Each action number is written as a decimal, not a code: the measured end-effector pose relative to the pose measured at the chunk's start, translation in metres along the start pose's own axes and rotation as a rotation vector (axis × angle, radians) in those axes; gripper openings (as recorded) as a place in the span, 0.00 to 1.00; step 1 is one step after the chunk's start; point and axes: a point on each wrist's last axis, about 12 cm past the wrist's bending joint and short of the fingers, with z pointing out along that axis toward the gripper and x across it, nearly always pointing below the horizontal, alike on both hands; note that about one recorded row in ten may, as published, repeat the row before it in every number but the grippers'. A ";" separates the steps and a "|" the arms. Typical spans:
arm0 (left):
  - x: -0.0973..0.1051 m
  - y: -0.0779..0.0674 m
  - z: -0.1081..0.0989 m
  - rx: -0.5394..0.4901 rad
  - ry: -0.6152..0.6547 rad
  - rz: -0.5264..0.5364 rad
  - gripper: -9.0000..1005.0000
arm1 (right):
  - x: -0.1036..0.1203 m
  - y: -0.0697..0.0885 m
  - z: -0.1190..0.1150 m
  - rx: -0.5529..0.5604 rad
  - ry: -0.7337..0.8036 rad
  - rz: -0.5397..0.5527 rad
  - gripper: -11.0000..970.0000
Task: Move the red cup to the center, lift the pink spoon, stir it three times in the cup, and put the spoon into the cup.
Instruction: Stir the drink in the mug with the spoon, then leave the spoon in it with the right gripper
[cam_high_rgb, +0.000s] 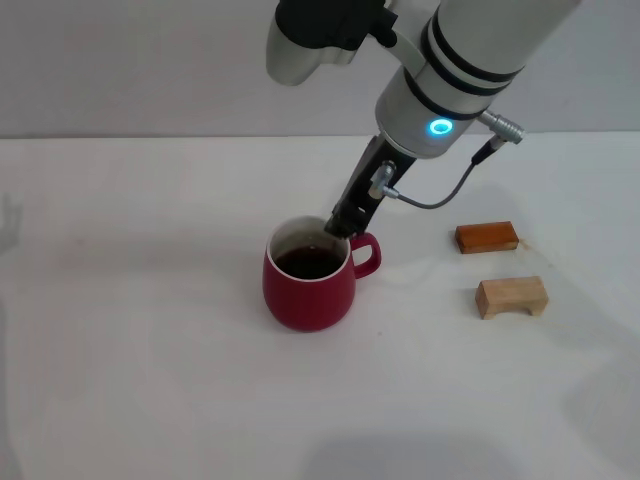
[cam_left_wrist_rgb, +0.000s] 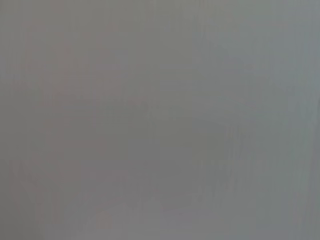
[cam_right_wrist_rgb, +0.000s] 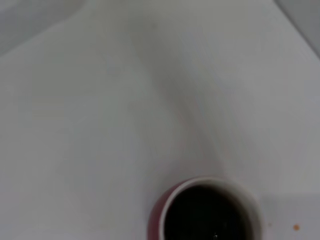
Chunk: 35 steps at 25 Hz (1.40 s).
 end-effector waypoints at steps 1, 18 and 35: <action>0.000 0.000 0.000 0.000 -0.001 0.000 0.84 | 0.000 0.000 0.000 0.000 0.000 0.000 0.17; 0.000 0.001 0.000 -0.002 -0.001 0.000 0.84 | -0.012 -0.004 0.003 0.072 -0.064 -0.026 0.17; -0.002 0.000 0.000 0.001 -0.013 -0.003 0.84 | -0.018 0.007 -0.003 -0.009 -0.094 -0.027 0.17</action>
